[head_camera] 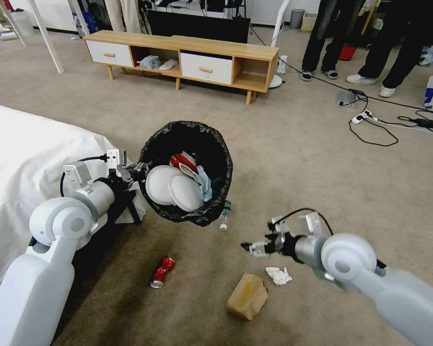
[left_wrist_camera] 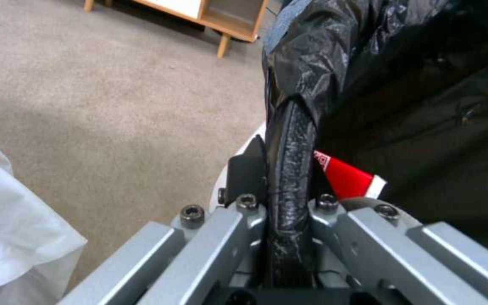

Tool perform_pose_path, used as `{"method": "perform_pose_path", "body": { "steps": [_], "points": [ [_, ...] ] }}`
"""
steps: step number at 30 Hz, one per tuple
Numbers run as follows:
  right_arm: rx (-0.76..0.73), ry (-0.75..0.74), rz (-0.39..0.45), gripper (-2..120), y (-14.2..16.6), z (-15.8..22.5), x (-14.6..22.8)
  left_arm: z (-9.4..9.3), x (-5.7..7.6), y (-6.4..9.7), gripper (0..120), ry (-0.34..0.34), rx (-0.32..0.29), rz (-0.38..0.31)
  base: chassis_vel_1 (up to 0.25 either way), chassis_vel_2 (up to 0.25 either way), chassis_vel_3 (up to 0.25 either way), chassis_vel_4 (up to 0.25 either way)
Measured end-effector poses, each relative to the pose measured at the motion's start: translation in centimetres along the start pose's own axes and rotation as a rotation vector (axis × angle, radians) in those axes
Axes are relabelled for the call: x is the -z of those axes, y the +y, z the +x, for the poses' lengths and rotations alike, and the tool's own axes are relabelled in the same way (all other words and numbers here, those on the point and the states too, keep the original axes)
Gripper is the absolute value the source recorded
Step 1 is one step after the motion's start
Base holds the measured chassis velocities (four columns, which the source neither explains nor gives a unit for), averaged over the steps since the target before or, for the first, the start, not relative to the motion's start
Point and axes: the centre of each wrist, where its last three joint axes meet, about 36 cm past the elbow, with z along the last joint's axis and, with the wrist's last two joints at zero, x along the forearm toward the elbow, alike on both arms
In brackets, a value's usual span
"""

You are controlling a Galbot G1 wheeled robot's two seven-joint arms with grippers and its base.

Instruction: Pick up the trash bin and place the garbage on the floor into it.

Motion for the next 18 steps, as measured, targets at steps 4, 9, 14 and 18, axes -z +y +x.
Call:
{"method": "perform_pose_path", "body": {
  "steps": [4,9,14,18],
  "points": [
    [-0.007,0.061,-0.007,100,-0.1,-1.3,-1.6,0.0,-0.2,0.0,2,0.005,0.0,0.003,0.0,0.0,0.0,0.0],
    [-0.021,0.091,-0.02,100,-0.5,-1.8,-2.5,0.0,-0.2,0.0,2,0.005,0.0,0.004,0.0,0.0,0.0,0.0],
    [-0.046,0.119,-0.052,100,-1.6,-2.7,-3.5,0.1,-0.1,0.0,2,0.003,0.001,0.005,0.0,0.0,0.0,0.0],
    [-0.055,0.127,-0.075,100,-2.4,-3.4,-3.7,0.2,-0.2,0.0,2,0.003,0.001,0.005,0.0,0.0,0.0,0.0]
  ]
}}
